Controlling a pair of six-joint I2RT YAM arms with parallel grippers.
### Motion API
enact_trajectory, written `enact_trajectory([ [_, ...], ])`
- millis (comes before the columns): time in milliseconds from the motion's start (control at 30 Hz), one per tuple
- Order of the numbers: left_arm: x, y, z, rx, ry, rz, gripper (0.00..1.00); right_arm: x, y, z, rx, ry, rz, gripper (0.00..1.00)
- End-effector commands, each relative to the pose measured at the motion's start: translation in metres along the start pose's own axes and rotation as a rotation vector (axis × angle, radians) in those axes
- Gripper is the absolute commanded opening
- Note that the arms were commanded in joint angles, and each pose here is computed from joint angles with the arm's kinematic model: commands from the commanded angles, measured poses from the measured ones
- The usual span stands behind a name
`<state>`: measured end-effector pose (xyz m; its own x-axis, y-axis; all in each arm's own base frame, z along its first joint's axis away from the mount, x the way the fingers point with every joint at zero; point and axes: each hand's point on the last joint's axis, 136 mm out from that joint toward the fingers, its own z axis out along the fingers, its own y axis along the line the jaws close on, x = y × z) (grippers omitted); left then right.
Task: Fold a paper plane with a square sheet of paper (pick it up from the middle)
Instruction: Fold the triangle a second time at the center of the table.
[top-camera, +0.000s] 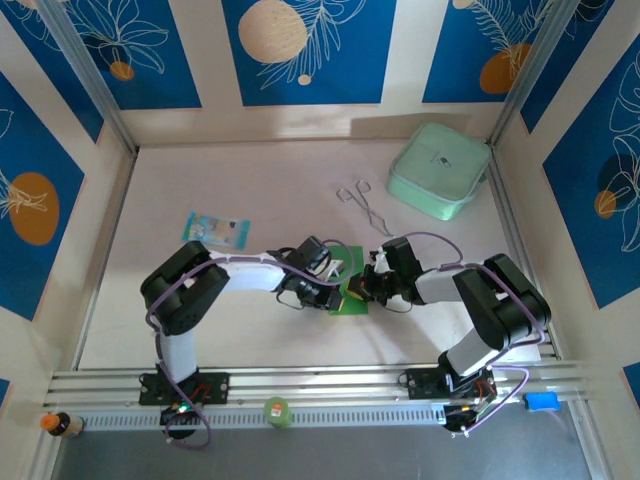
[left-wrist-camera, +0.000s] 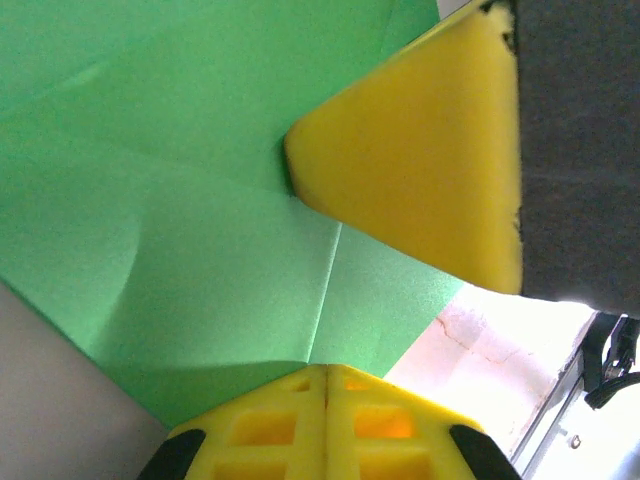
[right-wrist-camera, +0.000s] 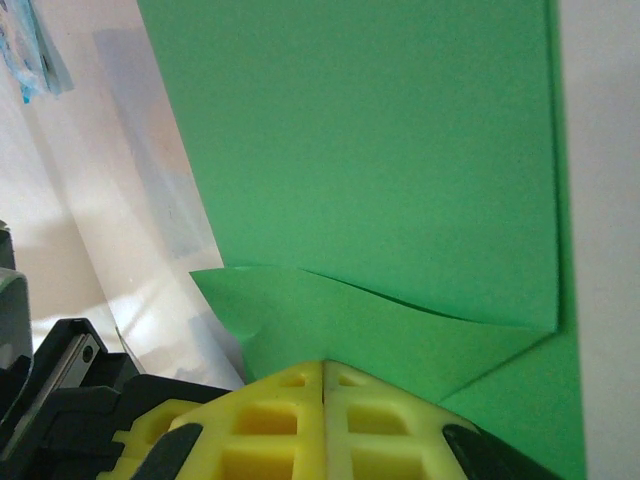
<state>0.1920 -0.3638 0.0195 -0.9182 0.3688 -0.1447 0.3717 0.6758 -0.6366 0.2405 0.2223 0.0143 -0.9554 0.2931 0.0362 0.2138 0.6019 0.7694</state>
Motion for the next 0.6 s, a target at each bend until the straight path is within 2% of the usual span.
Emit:
enact_trajectory([
  [0, 0.022, 0.016, 0.0, -0.06, 0.045, -0.011, 0.0, 0.007, -0.038, -0.003, 0.126, 0.003, 0.077, 0.0],
  [367, 0.044, 0.028, -0.009, -0.084, 0.051, -0.057, 0.01, 0.005, -0.037, -0.004, 0.12, -0.001, 0.079, 0.0],
  [567, 0.041, 0.02, -0.023, -0.062, -0.019, -0.058, 0.0, 0.005, -0.036, -0.004, 0.112, 0.003, 0.079, 0.0],
])
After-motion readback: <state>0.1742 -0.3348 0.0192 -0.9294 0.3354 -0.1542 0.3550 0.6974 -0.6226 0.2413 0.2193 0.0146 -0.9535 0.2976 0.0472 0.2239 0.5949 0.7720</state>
